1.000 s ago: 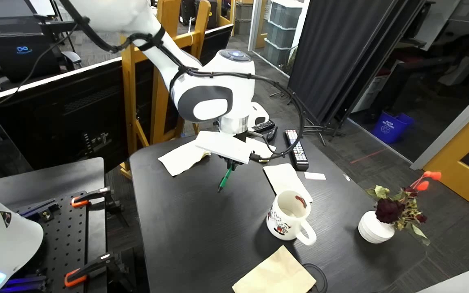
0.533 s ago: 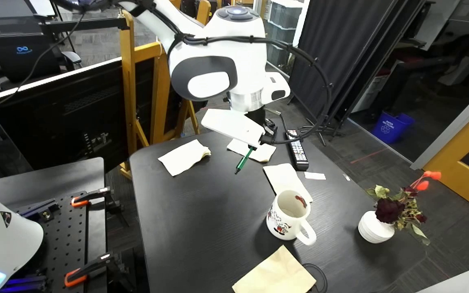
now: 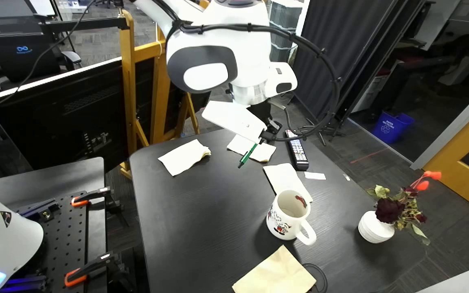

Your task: Put the pen inside the mug cup

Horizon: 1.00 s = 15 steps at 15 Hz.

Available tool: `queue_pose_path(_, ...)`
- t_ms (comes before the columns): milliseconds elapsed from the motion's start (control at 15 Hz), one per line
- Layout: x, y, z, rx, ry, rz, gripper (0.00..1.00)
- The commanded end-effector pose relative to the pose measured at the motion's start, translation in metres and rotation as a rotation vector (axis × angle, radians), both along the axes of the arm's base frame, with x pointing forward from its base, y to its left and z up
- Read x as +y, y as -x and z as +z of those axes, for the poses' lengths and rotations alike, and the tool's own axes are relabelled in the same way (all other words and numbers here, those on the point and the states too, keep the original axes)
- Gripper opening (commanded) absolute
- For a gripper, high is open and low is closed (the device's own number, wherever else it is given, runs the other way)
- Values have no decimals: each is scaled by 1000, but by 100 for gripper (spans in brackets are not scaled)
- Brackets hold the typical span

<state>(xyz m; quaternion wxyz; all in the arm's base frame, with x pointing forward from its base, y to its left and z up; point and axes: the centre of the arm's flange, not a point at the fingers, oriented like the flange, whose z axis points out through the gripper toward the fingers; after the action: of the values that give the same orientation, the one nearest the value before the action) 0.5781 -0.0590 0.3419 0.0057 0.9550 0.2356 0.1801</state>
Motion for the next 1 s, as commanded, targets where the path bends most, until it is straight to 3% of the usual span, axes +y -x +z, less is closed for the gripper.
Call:
queue_pose_path(0, 0, 0, 0, 0, 0, 0, 12)
queue_pose_path(200, 0, 0, 0, 0, 0, 0, 12)
queue_pose_path(267, -2, -1, 3, -5, 9, -2, 3)
queue_pose_path(533, -6, -4, 13, -46, 45, 0, 3)
queue_pose_path(933, -16, -9, 25, -201, 98, -95, 3)
